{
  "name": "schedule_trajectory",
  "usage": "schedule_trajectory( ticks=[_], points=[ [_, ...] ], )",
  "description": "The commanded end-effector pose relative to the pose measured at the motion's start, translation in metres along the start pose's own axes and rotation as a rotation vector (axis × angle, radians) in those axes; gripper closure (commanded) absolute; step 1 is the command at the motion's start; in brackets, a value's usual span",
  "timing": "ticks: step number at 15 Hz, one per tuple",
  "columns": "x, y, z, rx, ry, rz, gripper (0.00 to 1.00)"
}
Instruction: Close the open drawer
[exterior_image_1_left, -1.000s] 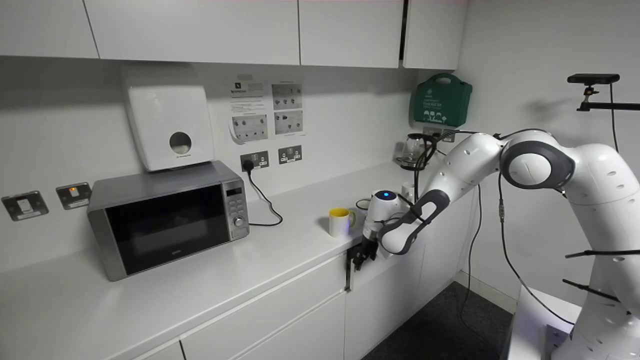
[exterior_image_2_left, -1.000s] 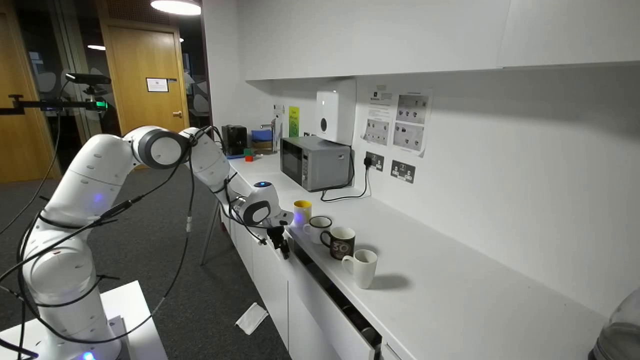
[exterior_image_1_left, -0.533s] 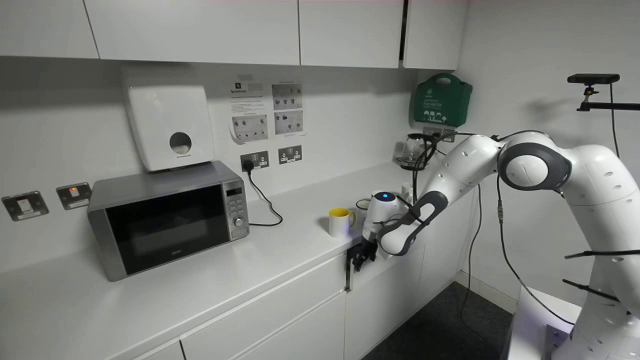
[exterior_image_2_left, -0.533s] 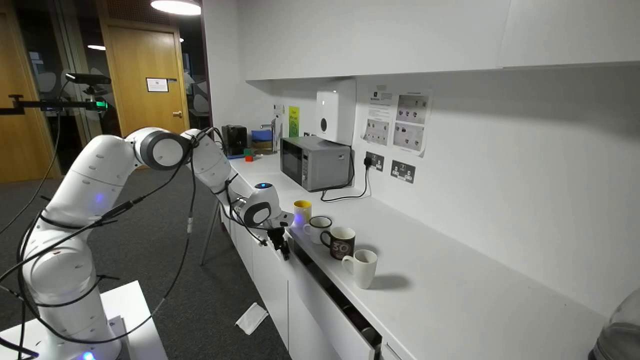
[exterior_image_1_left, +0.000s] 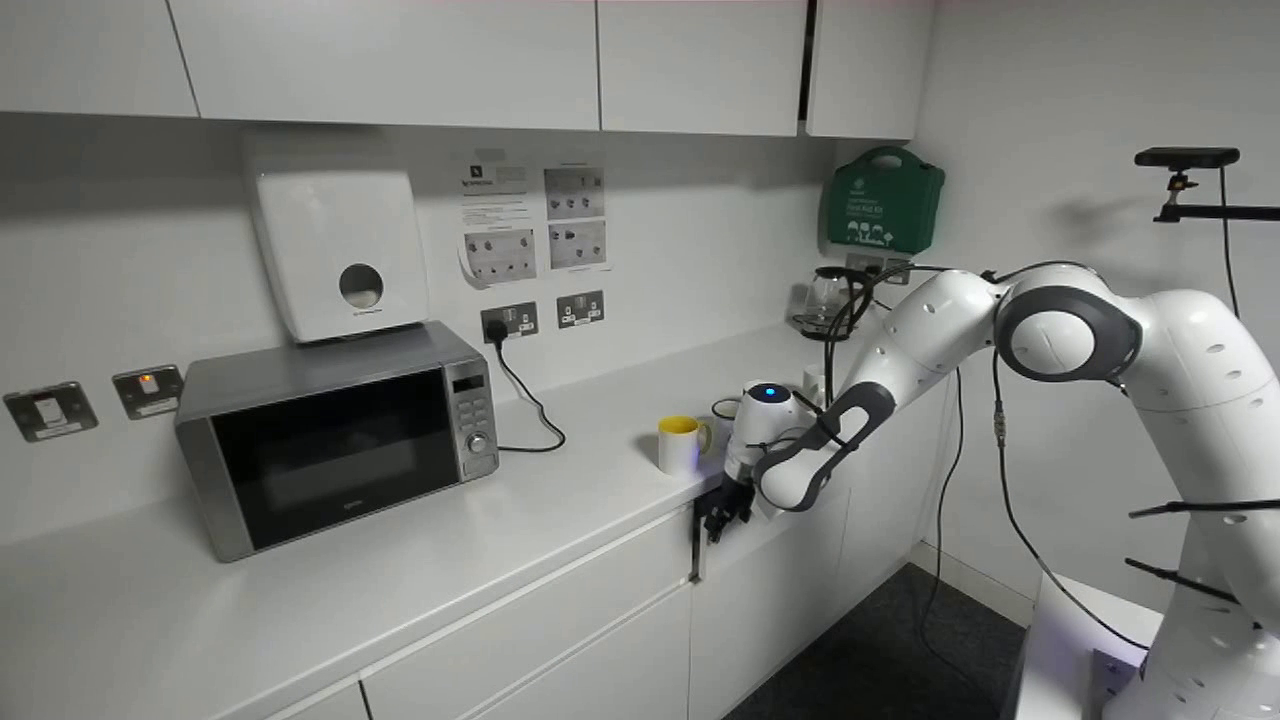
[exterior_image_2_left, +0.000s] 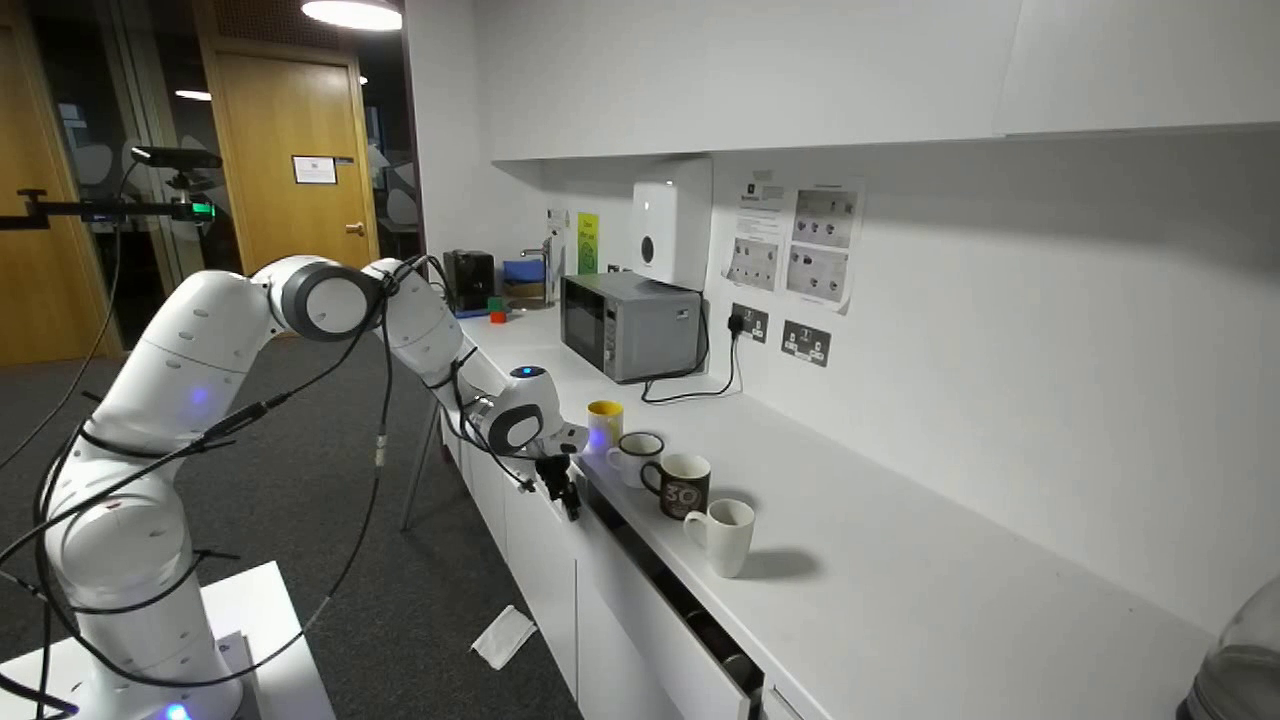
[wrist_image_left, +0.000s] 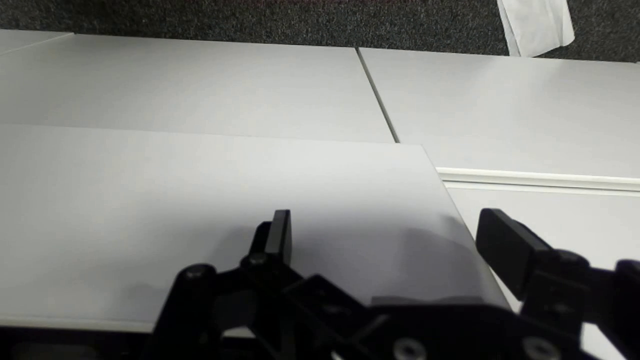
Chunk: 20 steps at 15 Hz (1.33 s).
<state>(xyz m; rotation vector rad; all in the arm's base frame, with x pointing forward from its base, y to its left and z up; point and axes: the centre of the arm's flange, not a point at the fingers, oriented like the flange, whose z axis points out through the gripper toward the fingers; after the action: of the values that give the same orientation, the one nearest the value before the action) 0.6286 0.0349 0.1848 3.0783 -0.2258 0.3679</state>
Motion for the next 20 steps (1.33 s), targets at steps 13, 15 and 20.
schedule_trajectory(
  ticks=[13, 15, 20],
  points=[
    [0.044, 0.014, -0.025, 0.029, 0.110, -0.024, 0.00],
    [0.040, 0.014, -0.027, 0.027, 0.106, -0.033, 0.00],
    [0.011, 0.020, -0.044, 0.022, 0.101, -0.054, 0.00]
  ],
)
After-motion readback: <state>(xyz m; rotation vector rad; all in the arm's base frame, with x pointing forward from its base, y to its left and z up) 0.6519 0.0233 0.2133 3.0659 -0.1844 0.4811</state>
